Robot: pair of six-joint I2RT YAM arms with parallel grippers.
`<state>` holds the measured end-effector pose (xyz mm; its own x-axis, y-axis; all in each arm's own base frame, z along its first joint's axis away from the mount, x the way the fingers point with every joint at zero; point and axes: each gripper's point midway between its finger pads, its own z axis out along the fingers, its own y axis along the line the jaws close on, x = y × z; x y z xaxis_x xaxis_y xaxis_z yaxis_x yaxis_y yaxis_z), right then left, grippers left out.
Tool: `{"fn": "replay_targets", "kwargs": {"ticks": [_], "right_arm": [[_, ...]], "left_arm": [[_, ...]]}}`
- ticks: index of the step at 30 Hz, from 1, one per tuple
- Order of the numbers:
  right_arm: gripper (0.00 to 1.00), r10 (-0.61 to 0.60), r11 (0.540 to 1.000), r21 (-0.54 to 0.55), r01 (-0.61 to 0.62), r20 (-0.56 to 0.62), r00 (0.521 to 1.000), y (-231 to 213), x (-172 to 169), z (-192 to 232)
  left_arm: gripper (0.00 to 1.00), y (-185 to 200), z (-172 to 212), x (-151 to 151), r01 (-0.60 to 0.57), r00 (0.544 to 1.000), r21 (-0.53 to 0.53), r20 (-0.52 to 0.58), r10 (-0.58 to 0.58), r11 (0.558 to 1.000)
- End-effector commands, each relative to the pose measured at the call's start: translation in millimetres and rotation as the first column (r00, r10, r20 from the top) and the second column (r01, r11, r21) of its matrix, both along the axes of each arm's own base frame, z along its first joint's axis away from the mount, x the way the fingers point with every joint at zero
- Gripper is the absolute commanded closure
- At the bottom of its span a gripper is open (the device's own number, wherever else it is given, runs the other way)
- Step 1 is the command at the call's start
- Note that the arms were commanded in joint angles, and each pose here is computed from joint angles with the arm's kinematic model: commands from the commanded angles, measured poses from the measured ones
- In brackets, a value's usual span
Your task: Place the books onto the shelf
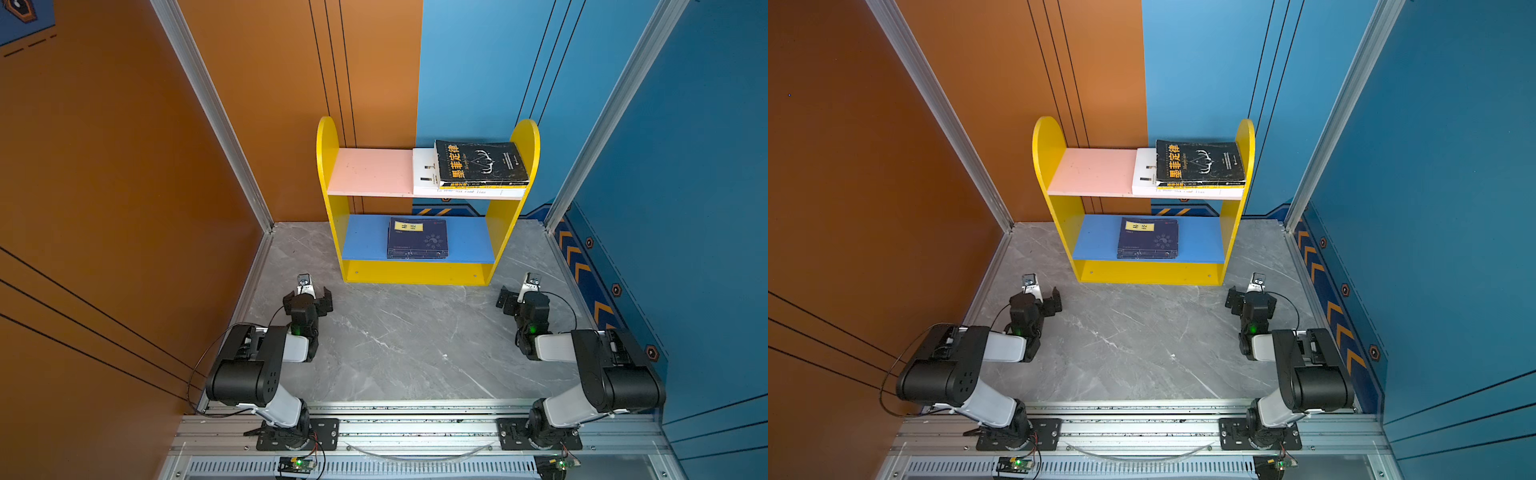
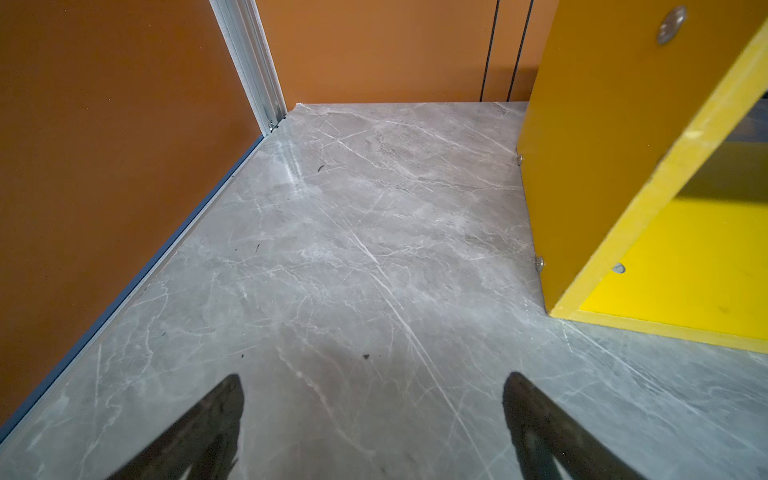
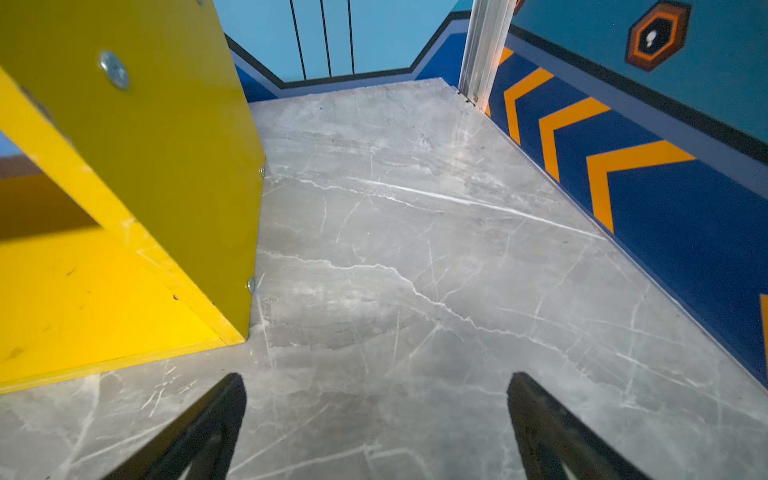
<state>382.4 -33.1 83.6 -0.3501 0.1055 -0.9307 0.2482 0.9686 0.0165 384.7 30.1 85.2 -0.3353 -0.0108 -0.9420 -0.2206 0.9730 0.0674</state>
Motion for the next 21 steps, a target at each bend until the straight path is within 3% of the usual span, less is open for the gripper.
{"fn": "replay_targets", "kwargs": {"ticks": [1, 21], "right_arm": [[0.0, -0.011, 1.0, -0.025, 0.012, 0.033, 0.999, -2.2, 4.0, 10.2], [0.0, -0.02, 0.998, -0.052, 0.021, 0.03, 0.999, 0.1, 3.9, 10.4]], "left_arm": [[0.02, -2.2, 7.1, 5.8, 0.003, 1.0, 0.01, 0.011, -0.003, 1.0], [0.02, -6.8, 6.4, 8.1, 0.039, 0.999, 0.002, -0.001, -0.039, 0.999]]}}
